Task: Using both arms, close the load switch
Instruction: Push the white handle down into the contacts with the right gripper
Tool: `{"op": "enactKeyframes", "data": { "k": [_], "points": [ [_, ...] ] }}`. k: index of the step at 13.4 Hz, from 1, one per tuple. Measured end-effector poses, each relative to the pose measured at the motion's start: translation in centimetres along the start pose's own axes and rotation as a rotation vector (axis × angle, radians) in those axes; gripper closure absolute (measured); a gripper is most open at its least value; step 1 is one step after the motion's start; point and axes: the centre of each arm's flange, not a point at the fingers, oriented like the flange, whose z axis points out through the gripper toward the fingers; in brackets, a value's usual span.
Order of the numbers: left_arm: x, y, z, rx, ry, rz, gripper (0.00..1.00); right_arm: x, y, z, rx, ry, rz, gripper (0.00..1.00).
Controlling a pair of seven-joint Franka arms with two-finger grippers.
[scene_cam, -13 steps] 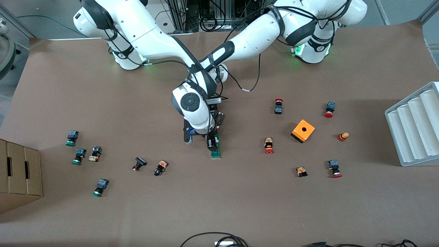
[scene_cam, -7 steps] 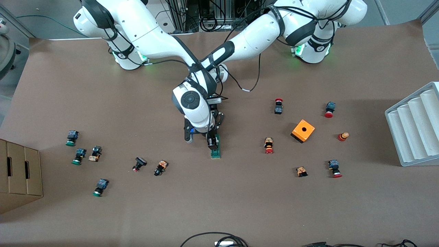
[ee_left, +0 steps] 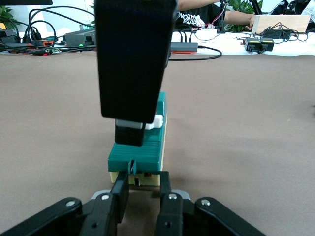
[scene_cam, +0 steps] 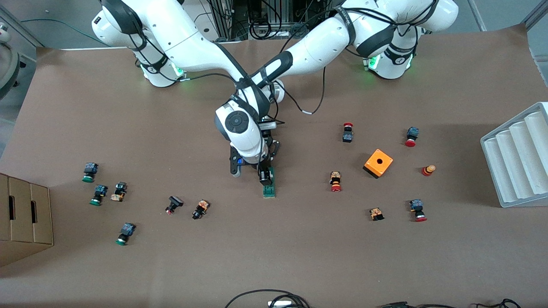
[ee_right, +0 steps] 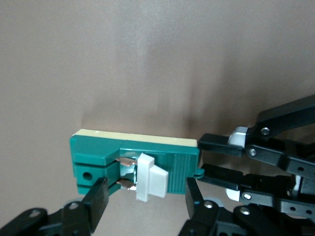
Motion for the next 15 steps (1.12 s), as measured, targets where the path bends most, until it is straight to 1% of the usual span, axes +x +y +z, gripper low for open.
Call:
{"op": "enactKeyframes", "data": {
  "k": [1,2,7,13,15],
  "points": [
    [0.0,0.0,0.0,0.000,0.000,0.000,0.69,-0.1,-0.1,-0.2,0.009,-0.003,-0.005,0.35],
    [0.0,0.0,0.0,0.000,0.000,0.000,0.69,-0.1,-0.2,-0.3,0.013,-0.003,-0.010,0.37],
    [0.0,0.0,0.0,0.000,0.000,0.000,0.69,0.0,-0.4,-0.5,0.025,-0.007,-0.013,0.38],
    [0.0,0.0,0.0,0.000,0.000,0.000,0.69,0.8,0.3,0.1,0.010,0.007,-0.013,0.38],
    [0.0,0.0,0.0,0.000,0.000,0.000,0.69,0.9,0.4,0.1,0.016,0.005,-0.013,0.41]
  ]
}}
